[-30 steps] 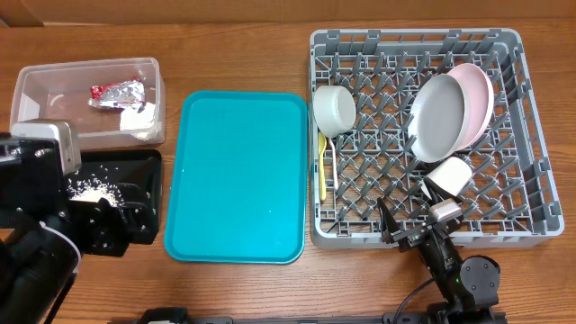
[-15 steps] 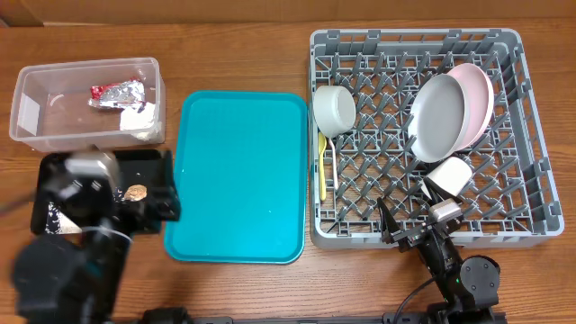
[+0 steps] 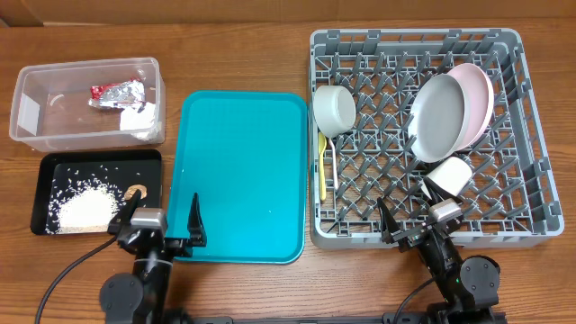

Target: Sort waste into correct bins and load items into the dishwasher rack

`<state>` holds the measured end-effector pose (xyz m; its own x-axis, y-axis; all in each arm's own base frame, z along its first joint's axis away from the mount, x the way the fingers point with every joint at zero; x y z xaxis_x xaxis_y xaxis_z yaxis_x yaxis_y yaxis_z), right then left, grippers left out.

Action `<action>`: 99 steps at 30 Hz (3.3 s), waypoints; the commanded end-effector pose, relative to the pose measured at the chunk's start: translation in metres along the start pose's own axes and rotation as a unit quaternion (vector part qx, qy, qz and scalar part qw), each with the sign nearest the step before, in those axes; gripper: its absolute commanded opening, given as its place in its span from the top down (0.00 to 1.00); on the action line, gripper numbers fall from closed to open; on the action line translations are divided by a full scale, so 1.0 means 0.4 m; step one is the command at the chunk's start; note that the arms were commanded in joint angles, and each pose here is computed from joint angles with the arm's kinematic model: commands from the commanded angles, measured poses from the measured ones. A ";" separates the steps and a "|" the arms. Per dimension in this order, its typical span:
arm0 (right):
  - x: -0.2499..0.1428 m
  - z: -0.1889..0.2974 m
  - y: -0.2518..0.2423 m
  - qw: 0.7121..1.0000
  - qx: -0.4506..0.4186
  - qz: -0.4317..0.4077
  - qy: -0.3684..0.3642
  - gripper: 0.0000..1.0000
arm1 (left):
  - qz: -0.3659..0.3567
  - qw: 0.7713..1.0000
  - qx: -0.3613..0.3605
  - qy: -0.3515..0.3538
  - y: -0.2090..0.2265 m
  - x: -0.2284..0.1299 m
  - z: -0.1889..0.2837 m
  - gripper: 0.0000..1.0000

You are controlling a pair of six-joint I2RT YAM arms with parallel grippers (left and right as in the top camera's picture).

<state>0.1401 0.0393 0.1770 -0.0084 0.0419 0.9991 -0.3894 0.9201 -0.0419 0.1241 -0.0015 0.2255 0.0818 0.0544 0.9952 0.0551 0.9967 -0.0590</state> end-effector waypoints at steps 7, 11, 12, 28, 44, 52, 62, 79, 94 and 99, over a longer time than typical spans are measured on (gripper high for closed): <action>-0.004 0.000 0.000 1.000 -0.002 0.001 -0.004 0.00 | -0.017 0.993 0.086 -0.080 0.038 -0.047 -0.043 0.00; -0.004 0.000 0.000 1.000 -0.002 0.001 -0.004 0.00 | -0.016 0.991 0.096 -0.094 0.044 -0.069 -0.053 0.00; -0.004 0.000 0.000 1.000 -0.002 0.001 -0.004 0.00 | -0.016 0.990 0.095 -0.100 0.045 -0.076 -0.056 0.00; -0.004 0.000 0.000 1.000 -0.002 0.001 -0.004 0.00 | -0.017 0.995 0.101 -0.012 0.043 -0.143 -0.064 0.00; -0.004 0.000 0.000 1.000 -0.002 0.001 -0.004 0.00 | -0.017 0.995 0.102 -0.012 0.043 -0.143 -0.064 0.00; -0.004 0.000 0.000 1.000 -0.002 0.001 -0.004 0.00 | -0.017 0.995 0.102 -0.012 0.043 -0.143 -0.064 0.00; -0.004 0.000 0.000 1.000 -0.002 0.001 -0.004 0.00 | -0.017 0.995 0.101 -0.012 0.043 -0.143 -0.064 0.00; -0.004 0.000 0.000 1.000 -0.002 0.001 -0.004 0.00 | -0.017 0.995 0.102 -0.012 0.043 -0.143 -0.064 0.00; -0.004 0.000 0.000 1.000 -0.002 0.001 -0.004 0.00 | -0.017 0.995 0.101 -0.012 0.043 -0.143 -0.064 0.00; -0.004 0.000 0.000 1.000 -0.002 0.001 -0.004 0.00 | -0.017 0.995 0.101 -0.012 0.043 -0.143 -0.064 0.00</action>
<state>0.1401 0.0393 0.1770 -0.0078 0.0416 0.9991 -0.3894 0.9201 -0.0414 0.1463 0.0105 0.1654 0.0677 0.0319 0.9972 -0.1350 0.9906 -0.0225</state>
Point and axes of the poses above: each gripper's point midway between its finger pads, its own z axis back along the fingers, its own y axis along the line the jaws close on, x = y × z, the point moved 10 cm from there along z, back along the fingers, and after that the axes turned 2 degrees about z, right-handed, at the moved point
